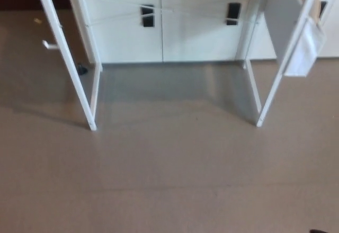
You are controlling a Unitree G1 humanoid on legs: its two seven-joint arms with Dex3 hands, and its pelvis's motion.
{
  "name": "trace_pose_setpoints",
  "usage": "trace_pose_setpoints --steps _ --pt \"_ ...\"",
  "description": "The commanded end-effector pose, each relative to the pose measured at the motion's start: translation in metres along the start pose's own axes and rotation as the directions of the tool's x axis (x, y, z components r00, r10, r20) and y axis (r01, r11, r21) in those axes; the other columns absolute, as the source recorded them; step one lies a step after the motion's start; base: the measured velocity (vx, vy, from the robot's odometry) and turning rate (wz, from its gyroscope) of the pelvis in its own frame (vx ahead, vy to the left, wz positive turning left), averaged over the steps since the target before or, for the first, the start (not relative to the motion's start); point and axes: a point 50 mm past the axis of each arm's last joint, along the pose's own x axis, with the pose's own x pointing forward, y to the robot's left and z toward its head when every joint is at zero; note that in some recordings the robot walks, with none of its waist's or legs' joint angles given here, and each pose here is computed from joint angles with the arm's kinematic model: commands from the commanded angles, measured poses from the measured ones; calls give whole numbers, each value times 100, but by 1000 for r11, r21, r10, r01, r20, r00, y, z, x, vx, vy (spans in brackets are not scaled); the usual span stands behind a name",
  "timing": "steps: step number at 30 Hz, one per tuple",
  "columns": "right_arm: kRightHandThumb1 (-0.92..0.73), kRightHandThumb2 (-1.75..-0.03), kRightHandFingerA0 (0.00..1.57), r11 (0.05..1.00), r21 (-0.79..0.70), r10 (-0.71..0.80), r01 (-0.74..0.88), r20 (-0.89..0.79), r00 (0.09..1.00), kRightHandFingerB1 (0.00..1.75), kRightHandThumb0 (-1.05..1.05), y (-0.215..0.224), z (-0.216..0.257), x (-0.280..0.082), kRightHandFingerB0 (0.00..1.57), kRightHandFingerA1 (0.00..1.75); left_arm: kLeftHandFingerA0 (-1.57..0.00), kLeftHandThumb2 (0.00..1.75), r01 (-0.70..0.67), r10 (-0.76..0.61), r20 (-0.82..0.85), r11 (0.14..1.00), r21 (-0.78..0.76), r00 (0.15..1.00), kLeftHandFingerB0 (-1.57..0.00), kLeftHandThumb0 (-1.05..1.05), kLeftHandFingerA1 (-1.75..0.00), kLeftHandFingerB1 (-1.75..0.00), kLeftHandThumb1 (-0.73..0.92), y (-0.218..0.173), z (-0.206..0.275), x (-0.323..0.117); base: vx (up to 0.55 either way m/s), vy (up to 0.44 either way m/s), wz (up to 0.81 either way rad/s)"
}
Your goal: The robot walks towards a desk on which a shovel is kept on the left hand side and a container is kept on the right hand side. The robot picks up the shovel using its left hand and places it in the container.
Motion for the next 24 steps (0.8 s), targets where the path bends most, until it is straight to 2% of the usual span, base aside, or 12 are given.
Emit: trace_pose_setpoints --steps 1,2,3,4,6,7,8,11,24 --pt "-71 -61 47 1000 -27 -15 15 1 1000 43 -38 -4 0 -1 33 50 -29 86 -9 9 11 1000 17 1000 -20 -67 -43 -40 64 2 0 -1 156 -18 9" --pt "-71 -61 47 999 -29 -15 15 1 1000 43 -38 -4 0 -1 33 50 -29 86 -9 9 11 1000 18 1000 -20 -67 -43 -40 64 2 0 -1 131 -52 7" --pt "-71 -61 47 999 -34 -14 14 2 1000 43 -38 -5 0 -1 33 50 -36 63 -9 9 12 1000 17 1000 -24 -62 -32 -29 75 2 0 -1 156 -94 7" --pt "-70 -61 47 999 -29 -16 16 6 1000 43 -38 -5 1 0 33 50 -29 86 -8 8 18 1000 17 1000 -20 -66 -43 -40 64 3 2 0 151 -110 15" --pt "-70 -61 47 1000 -17 -20 20 7 1000 43 -37 -5 2 0 34 50 -29 87 -6 6 25 1000 23 1000 -19 -67 -43 -40 65 3 3 1 181 -118 9" --pt "-70 -61 47 1000 -14 -24 24 7 1000 43 -37 -5 2 0 34 50 -29 87 -7 6 26 1000 23 1000 -19 -67 -43 -40 65 3 3 2 154 -119 11" --pt "-70 -61 47 999 -23 -23 23 4 1000 43 -37 -5 2 0 33 49 -37 63 -8 8 24 1000 18 1000 -24 -63 -32 -29 75 3 3 2 90 -192 4" --pt "-70 -61 48 1000 -16 -23 23 6 1000 44 -38 -6 1 2 35 52 -38 63 -11 11 25 1000 7 1000 -25 -63 -33 -29 75 4 3 2 184 -285 18" --pt "-69 -61 47 999 -1 -33 33 -1 999 42 -40 -7 -3 -4 32 50 -34 65 -18 18 20 1000 -9 1000 -26 -64 -32 -29 81 4 3 3 182 -32 -1"
